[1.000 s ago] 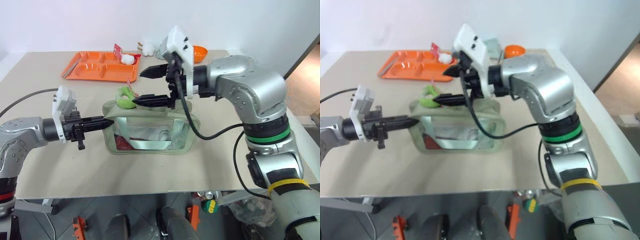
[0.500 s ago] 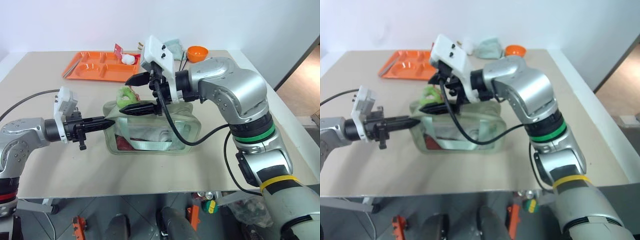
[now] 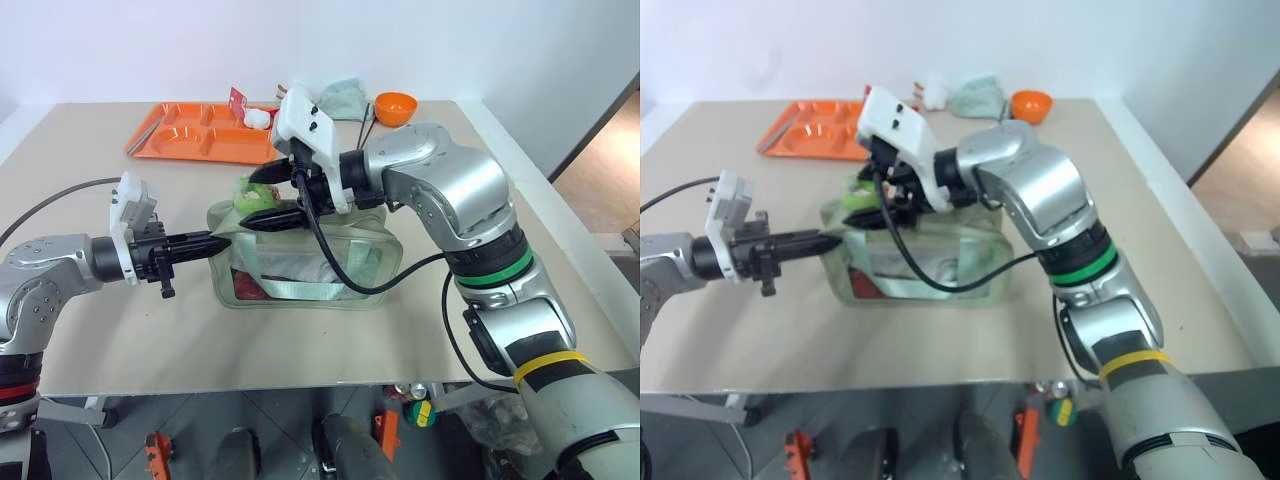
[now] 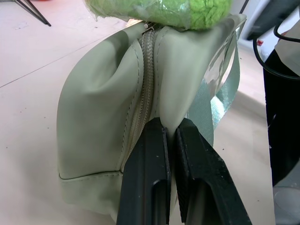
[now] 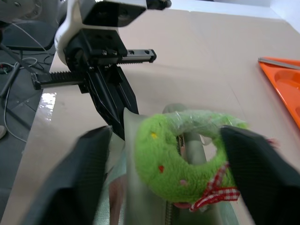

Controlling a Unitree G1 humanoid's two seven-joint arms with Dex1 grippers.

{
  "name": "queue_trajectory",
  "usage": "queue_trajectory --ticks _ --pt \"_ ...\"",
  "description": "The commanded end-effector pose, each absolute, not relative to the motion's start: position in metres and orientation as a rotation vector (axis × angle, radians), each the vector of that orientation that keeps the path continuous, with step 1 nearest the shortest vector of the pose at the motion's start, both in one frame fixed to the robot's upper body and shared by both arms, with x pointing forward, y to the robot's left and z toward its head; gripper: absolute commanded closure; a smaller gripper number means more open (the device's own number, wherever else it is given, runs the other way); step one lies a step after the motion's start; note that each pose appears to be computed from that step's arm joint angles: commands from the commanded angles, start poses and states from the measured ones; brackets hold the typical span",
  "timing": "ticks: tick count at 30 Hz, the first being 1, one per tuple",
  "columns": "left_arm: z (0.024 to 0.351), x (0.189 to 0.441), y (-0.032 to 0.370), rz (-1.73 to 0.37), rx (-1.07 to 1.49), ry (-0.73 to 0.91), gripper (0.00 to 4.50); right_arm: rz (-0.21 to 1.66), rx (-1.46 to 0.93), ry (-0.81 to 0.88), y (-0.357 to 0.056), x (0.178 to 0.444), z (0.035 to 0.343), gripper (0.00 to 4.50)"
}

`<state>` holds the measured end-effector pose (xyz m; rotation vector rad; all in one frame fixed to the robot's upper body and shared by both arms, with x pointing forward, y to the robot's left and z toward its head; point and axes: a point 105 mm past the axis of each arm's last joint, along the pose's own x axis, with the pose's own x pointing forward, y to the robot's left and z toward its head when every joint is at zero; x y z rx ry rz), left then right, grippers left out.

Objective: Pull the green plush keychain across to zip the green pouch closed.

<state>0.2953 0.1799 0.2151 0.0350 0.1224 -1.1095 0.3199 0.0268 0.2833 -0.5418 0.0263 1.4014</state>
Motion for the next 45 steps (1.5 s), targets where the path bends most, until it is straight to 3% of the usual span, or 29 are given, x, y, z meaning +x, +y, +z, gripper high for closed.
queue_trajectory --ticks 1,3,8,18,24,35,40,45 --pt "0.229 0.293 0.178 -1.118 0.061 0.065 4.50 1.404 -0.565 -0.026 0.028 0.318 0.293 2.21" --pt "0.230 0.294 0.178 -1.115 0.061 0.060 4.50 1.400 -0.567 -0.030 0.028 0.319 0.294 3.02" --pt "0.232 0.294 0.179 -1.111 0.062 0.052 4.50 1.402 -0.575 -0.039 0.026 0.319 0.296 4.46" --pt "0.231 0.297 0.181 -1.105 0.057 0.048 4.50 1.362 -0.570 -0.043 0.014 0.327 0.303 4.46" --pt "0.229 0.297 0.180 -1.108 0.052 0.050 4.50 1.232 -0.632 -0.031 -0.045 0.342 0.320 4.46" --pt "0.229 0.299 0.179 -1.123 0.057 0.056 4.50 1.042 -0.998 -0.015 -0.140 0.335 0.330 4.46" --pt "0.229 0.299 0.179 -1.129 0.059 0.059 4.50 0.894 -1.331 0.082 -0.188 0.331 0.319 4.46" --pt "0.228 0.299 0.178 -1.140 0.059 0.066 4.50 0.831 -1.419 0.077 -0.200 0.330 0.320 4.46"
